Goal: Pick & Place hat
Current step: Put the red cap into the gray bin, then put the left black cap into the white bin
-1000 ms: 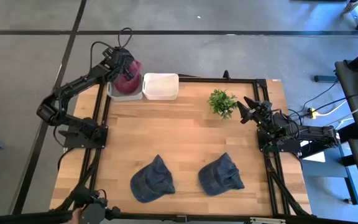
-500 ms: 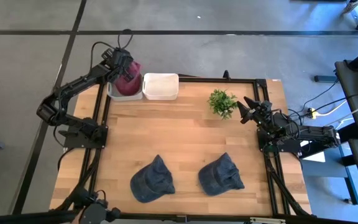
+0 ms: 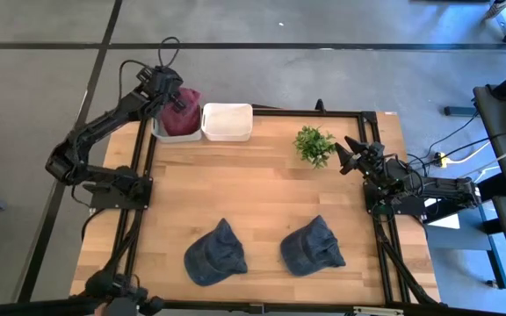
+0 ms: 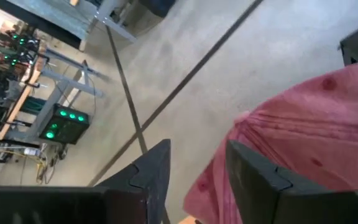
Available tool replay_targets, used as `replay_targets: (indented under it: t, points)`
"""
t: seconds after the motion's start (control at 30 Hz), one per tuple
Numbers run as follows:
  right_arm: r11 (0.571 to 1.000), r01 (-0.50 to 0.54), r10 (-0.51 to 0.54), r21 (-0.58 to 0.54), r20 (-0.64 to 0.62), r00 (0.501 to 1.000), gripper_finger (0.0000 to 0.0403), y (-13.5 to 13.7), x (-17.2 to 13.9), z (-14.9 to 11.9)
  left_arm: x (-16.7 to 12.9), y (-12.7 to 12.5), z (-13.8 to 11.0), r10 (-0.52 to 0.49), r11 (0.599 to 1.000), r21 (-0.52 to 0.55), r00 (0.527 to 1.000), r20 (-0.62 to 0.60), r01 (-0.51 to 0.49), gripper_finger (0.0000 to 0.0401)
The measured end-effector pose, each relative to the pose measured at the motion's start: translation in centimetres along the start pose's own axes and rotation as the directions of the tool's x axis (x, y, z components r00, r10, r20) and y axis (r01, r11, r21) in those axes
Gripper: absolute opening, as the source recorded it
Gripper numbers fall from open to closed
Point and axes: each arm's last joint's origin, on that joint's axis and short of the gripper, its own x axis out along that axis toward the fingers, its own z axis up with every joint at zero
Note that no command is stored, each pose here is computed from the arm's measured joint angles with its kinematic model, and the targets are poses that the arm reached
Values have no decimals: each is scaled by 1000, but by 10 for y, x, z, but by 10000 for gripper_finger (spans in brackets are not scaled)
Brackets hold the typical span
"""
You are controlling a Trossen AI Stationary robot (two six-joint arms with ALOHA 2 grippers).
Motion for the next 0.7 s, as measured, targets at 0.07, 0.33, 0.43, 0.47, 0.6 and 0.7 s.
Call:
replay_targets:
  t: [0.07,0.33,0.43,0.47,0.6,0.7]
  points:
    - [1000,0,0,0,0,1000,314,0,0,0,-10,4,1,-3,999,-44,999,36,4,149]
    - [1000,0,0,0,0,1000,314,0,0,0,-74,-4,8,-351,901,-123,865,359,417,146]
    - [1000,0,0,0,0,1000,314,0,0,0,-99,-19,10,-580,738,-57,675,456,672,146]
    - [1000,0,0,0,-1,1000,314,0,0,0,-107,-25,11,-645,677,-16,603,470,736,146]
    - [1000,0,0,-2,0,1000,314,0,0,0,-141,-58,13,-825,448,128,354,441,885,144]
    - [1000,0,0,-2,0,1000,314,0,0,0,-166,-88,10,-899,337,203,250,359,919,144]
